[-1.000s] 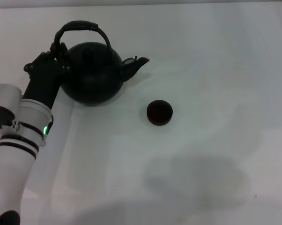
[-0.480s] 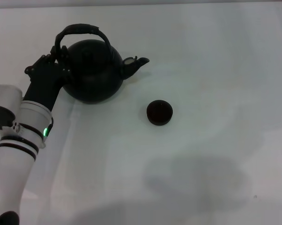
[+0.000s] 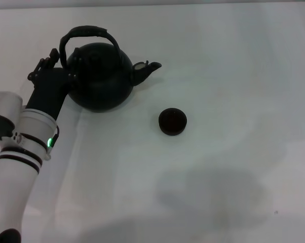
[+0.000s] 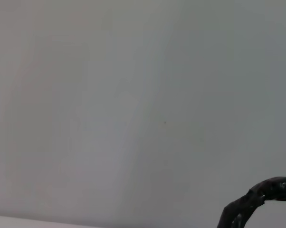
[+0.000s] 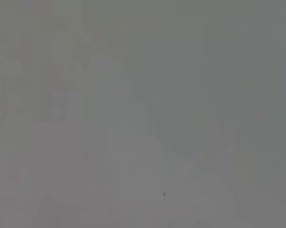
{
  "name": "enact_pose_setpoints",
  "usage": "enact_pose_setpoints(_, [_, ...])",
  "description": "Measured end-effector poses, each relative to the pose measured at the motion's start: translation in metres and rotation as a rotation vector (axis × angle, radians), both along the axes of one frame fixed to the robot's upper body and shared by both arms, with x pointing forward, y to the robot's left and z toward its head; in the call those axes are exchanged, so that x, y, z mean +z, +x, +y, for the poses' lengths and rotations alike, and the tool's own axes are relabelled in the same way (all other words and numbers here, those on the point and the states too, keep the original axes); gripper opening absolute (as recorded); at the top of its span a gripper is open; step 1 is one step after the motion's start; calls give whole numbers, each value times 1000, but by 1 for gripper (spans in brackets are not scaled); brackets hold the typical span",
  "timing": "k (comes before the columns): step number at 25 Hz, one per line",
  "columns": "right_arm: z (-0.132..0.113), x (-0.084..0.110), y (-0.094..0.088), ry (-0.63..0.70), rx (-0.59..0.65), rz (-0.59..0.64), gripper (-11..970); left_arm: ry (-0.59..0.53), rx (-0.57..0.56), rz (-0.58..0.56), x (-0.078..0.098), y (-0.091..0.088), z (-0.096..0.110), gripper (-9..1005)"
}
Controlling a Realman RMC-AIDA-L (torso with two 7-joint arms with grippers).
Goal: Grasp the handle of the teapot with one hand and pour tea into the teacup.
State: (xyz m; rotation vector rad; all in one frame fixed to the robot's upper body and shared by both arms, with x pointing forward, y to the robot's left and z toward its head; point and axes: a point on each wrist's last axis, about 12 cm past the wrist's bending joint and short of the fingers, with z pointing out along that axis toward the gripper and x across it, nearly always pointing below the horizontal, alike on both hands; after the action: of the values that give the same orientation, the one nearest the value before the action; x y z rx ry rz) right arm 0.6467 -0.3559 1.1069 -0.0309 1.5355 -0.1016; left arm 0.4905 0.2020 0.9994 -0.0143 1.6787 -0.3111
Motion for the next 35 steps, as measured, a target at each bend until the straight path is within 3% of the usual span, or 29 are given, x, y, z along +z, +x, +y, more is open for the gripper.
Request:
enact_pose_setpoints(7, [-1,-1,-1,2,-5,0,845,-39,-23,-3,1,-1,0,527])
enact_pose_setpoints(14, [-2,-2,-3,3,-7,-4,845,-53,-36,-15,0,-8,1,767])
enact_pose_setpoints(18, [-3,-2,-4,3,-7,-7,845,-57,-20,-51,0,-21,7,884])
enact_pose_setpoints(27, [-4,-1,-4,-2,-7,-7,844,-75,15,-102,-1,-48,17,880])
enact_pose_setpoints(33, [-7,-4,-7,8,-7,1,844,-72,175,-175,-2,-85,49,880])
enact_pose_setpoints(35, [-7,-6,-8,20,0,10,844,-57,214,-177,-3,-89,57,879])
